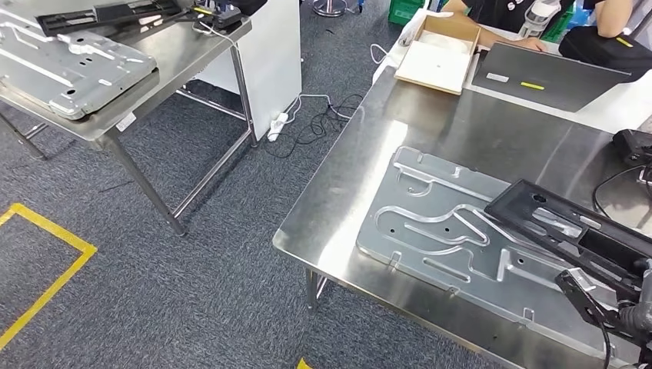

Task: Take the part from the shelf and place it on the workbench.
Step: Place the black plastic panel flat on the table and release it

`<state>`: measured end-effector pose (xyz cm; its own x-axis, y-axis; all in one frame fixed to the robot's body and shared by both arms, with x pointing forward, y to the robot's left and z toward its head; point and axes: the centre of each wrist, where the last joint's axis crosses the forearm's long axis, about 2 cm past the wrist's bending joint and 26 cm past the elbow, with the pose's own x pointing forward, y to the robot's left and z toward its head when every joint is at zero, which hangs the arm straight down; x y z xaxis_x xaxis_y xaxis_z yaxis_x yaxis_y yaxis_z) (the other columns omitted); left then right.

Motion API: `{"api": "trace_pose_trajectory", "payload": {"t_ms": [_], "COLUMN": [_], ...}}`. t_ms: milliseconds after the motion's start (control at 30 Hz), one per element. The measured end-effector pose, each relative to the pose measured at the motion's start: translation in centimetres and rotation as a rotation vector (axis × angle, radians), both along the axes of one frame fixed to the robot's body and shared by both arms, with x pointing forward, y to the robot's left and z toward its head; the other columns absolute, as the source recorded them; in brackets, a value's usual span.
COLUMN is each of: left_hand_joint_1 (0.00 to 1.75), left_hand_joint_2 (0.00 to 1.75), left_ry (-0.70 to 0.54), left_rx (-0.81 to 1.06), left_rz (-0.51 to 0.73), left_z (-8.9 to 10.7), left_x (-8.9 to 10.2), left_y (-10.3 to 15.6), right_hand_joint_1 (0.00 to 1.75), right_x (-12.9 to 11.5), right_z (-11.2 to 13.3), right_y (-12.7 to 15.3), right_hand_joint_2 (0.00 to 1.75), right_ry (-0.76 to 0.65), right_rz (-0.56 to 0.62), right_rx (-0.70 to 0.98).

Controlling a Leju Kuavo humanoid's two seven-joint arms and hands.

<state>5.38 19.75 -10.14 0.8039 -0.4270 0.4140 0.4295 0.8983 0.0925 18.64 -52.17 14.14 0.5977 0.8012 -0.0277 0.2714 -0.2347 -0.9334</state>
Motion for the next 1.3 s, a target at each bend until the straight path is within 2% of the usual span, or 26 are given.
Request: {"api": "trace_pose_trajectory", "payload": {"t_ms": [300,667,1300], "left_hand_joint_1": [0.0,0.0,0.0], "left_hand_joint_2": [0.0,0.0,0.0], "left_ry": [0.026,0.034,0.046], "left_rx": [0.022,-0.016,-0.029], "left_rz": [0.003,0.034,0.05], "left_z": [0.0,-0.1,-0.1], "left_x": [-0.2,-0.5,-0.6], "left_y": [0.1,0.4,0.3], "right_hand_joint_1": [0.0,0.0,0.0], "right_x": [1.4,0.9,0.8], "right_z": [-0.7,-2.3,-1.6], "right_y": [0.1,1.2,3.1], "right_hand_joint_2": [0.0,0.0,0.0], "right_ry": [0.015,0.032,-0.001], "right_rz": [-0.001,0.025,0.093], "right_rx": [0.022,0.052,0.013]}}
